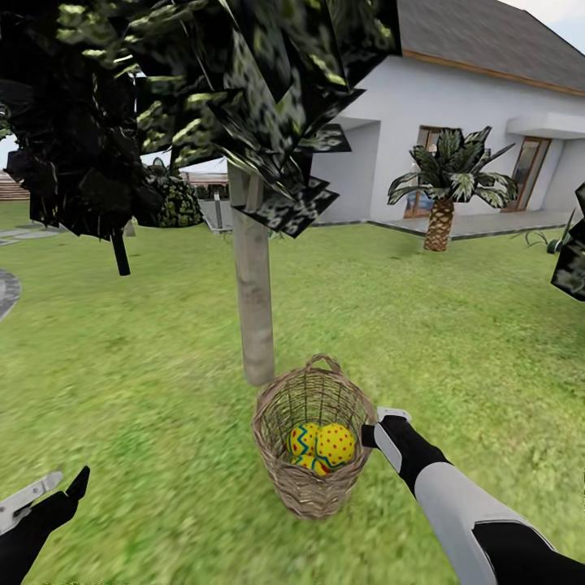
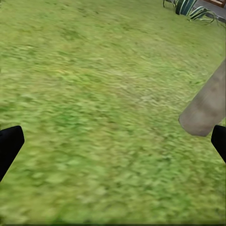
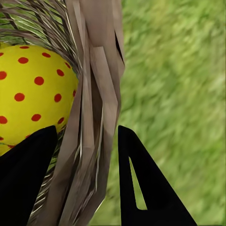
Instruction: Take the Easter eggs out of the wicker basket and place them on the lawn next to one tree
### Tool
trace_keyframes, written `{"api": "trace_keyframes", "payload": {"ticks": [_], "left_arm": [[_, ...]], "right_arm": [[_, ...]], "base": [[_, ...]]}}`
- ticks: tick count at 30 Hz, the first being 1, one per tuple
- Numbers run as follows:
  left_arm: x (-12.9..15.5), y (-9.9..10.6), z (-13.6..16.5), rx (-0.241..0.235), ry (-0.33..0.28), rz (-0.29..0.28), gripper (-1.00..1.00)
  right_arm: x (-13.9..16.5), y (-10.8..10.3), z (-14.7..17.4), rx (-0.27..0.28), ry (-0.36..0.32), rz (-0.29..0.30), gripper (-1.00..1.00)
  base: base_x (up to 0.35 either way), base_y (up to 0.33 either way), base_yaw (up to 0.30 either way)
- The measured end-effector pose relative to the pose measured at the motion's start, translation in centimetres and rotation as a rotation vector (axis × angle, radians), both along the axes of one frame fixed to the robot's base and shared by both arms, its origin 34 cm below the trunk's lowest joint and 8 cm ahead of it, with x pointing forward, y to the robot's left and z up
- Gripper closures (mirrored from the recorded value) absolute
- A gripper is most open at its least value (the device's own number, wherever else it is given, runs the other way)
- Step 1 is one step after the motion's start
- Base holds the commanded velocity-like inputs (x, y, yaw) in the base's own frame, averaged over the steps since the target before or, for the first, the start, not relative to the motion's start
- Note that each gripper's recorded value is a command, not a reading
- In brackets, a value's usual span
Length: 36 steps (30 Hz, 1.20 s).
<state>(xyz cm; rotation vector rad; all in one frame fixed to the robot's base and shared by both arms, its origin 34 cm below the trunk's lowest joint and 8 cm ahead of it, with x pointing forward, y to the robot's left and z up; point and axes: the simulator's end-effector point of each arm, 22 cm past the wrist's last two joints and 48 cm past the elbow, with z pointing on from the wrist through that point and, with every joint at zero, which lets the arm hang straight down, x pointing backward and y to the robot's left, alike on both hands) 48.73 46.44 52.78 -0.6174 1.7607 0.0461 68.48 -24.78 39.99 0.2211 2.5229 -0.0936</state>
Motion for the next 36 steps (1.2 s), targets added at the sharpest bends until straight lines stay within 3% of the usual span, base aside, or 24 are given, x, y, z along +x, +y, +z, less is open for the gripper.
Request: {"api": "trace_keyframes", "payload": {"ticks": [13, 36], "left_arm": [[0.0, 0.0, -2.3, 0.0, 0.053, 0.0, -1.0], [0.0, 0.1, -2.3, 0.0, 0.053, 0.002, -1.0]], "right_arm": [[-0.7, 0.0, -3.3, -0.002, 0.053, 0.001, 1.0], [-0.7, -0.6, -3.4, -0.012, 0.054, -0.004, 1.0]], "base": [[0.0, 0.0, 0.0], [0.03, -0.025, 0.0]]}}
